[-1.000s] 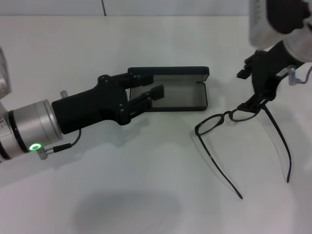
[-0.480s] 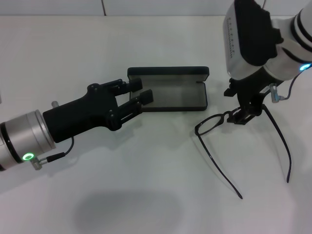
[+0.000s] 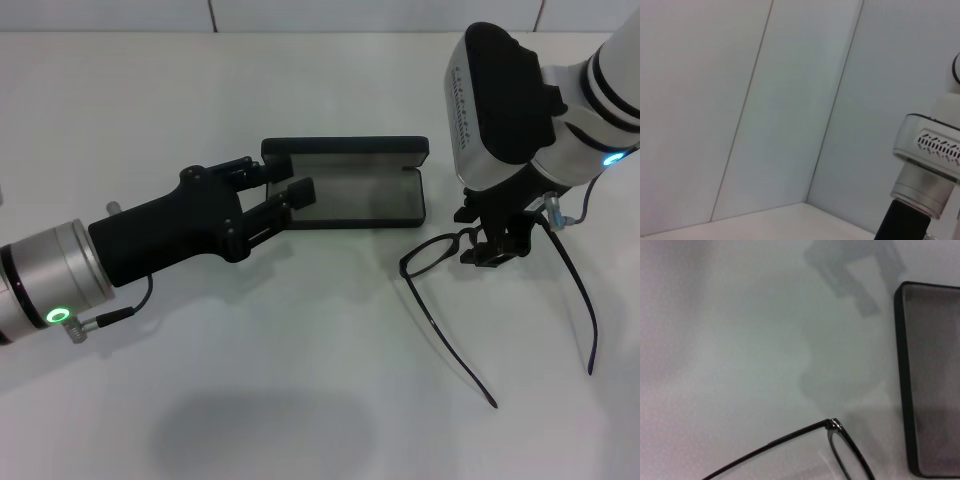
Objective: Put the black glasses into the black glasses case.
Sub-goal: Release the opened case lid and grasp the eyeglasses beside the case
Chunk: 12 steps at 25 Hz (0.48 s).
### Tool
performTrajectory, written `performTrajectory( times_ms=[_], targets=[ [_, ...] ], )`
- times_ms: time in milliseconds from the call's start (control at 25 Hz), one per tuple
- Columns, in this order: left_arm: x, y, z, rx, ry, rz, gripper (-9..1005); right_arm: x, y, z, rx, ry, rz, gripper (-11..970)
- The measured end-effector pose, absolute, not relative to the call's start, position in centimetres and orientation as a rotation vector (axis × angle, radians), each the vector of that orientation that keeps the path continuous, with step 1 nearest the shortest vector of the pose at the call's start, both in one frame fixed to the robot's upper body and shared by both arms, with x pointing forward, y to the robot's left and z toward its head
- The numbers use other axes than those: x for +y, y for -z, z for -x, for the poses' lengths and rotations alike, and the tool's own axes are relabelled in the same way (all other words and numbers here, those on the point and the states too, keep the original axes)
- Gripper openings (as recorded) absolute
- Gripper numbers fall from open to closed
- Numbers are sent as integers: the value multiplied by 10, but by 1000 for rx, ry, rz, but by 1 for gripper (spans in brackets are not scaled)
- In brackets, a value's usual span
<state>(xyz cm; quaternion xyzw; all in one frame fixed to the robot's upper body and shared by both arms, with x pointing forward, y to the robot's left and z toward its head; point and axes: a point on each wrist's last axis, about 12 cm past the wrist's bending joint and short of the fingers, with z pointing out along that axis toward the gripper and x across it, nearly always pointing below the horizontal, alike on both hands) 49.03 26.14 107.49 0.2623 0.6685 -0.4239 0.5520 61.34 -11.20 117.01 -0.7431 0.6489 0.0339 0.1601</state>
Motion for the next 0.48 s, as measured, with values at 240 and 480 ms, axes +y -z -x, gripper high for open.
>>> performTrajectory(
  times_ms=[240, 480],
  targets=[
    [263, -1076, -490, 1577, 1002, -612, 372, -111, -1165, -615, 1858, -117, 2117, 425],
    [264, -1074, -487, 1581, 1011, -605, 365, -110, -1162, -612, 1843, -126, 2136, 352]
  ],
)
